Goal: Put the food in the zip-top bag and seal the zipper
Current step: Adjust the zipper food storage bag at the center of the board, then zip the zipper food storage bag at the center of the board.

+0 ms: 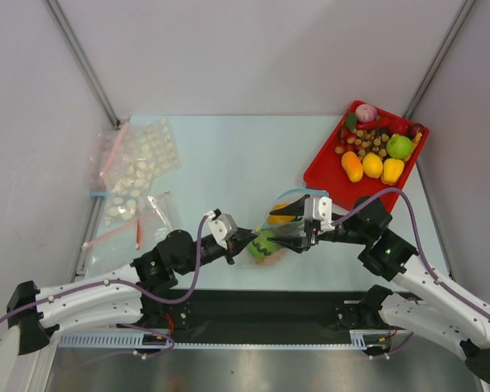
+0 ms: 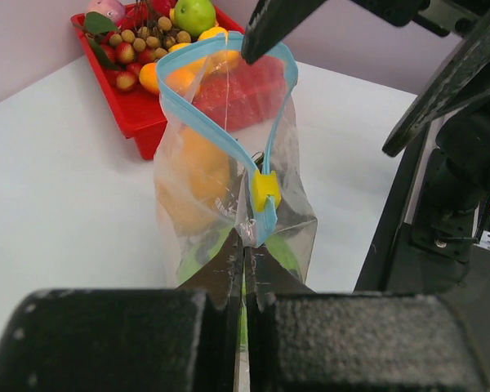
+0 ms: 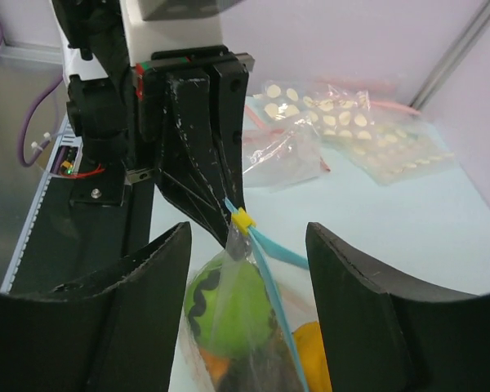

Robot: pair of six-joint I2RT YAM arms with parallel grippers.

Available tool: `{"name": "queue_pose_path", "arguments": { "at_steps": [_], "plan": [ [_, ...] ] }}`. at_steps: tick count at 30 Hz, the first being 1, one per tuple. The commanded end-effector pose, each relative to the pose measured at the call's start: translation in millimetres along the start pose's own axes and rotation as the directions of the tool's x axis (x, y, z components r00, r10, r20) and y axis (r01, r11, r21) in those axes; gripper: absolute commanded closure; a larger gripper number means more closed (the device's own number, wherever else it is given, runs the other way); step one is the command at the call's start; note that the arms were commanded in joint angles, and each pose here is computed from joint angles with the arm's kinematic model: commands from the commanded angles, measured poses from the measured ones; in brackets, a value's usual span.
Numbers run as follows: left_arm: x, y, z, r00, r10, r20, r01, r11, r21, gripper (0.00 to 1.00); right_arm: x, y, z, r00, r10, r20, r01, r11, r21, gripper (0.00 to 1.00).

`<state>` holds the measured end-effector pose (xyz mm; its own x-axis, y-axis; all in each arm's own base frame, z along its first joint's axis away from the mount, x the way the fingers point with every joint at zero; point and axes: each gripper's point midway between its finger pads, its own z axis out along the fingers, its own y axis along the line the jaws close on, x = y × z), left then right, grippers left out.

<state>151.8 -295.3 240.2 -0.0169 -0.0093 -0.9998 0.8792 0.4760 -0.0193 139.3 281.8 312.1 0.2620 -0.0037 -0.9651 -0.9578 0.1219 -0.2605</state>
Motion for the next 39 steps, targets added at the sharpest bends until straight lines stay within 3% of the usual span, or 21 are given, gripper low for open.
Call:
{"name": "queue_pose_path", "arguments": {
  "at_steps": [1,12,25,28,33,39],
  "plan": [
    [-11.3,-7.3,-0.2,0.998,0.042,0.044,-0.045,0.998,0.055,1.0,-20.7,2.9,0.8,0.992,-0.119,0.034,0.121,0.991,-0.052,0.37],
    [-10.9,-12.7,-1.1,0.998,0.047,0.044,-0.05,0.995,0.085,1.0,-3.9,4.8,13.6,0.989,-0.148,-0.023,0.144,0.981,-0.129,0.57],
    [-11.3,-14.8,-1.3,0.998,0.044,0.042,-0.048,0.994,0.098,1.0,7.4,13.2,22.9,0.984,-0.166,-0.059,0.154,0.974,-0.167,0.57],
    [-10.4,-15.8,-1.3,0.998,0.045,0.039,-0.049,0.994,0.102,1.0,8.2,14.1,22.9,0.984,-0.166,-0.061,0.153,0.973,-0.175,0.63],
    [-11.7,-16.3,-2.7,0.998,0.044,0.044,-0.048,0.993,0.105,1.0,11.9,15.7,24.2,0.985,-0.16,-0.071,0.145,0.972,-0.187,0.62],
    [-13.7,-16.7,-3.9,0.998,0.042,0.05,-0.047,0.993,0.107,1.0,14.4,17.2,25.4,0.985,-0.151,-0.086,0.132,0.971,-0.198,0.73]
  ]
}}
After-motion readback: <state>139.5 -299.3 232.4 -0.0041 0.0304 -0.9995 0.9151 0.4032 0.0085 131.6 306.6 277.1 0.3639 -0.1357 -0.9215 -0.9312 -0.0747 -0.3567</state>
